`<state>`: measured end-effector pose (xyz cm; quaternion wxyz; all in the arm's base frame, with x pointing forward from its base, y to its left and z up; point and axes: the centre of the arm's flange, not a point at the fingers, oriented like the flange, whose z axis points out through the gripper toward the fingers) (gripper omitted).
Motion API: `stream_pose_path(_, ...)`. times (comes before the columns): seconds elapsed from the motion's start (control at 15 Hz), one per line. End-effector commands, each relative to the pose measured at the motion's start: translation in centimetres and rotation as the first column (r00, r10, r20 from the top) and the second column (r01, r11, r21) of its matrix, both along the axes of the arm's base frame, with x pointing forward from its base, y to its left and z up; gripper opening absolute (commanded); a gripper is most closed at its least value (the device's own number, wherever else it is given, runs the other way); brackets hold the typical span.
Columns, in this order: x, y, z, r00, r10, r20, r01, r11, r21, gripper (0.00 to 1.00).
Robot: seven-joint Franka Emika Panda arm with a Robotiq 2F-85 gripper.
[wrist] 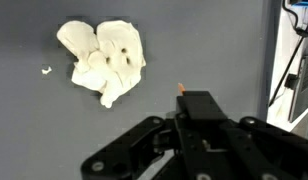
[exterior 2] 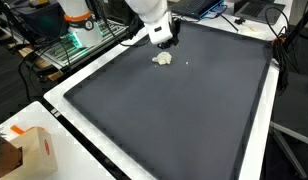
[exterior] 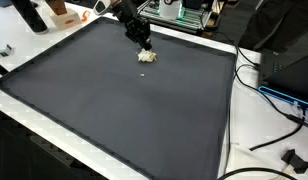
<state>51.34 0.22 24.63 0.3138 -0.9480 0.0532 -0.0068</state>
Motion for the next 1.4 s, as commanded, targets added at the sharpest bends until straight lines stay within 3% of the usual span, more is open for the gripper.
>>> stream_pose_path(0.0, -0.3, 0.1, 1.2, 0.999, -0.043, 0.004, 0.043, 0.997, -0.059, 0.03)
stream_pose_path(0.73, -1.4, 1.9, 5.4, 0.999, 0.007, 0.042, 0.005, 0.961, -0.275, 0.03)
stream_pose_path(1.07, -2.6, 3.4, 7.5, 0.997, 0.074, 0.038, -0.054, 0.921, -0.387, 0.03)
stream_pose_path(1.33, -3.5, 4.7, 9.0, 0.990, 0.138, 0.040, -0.102, 0.871, -0.480, 0.03)
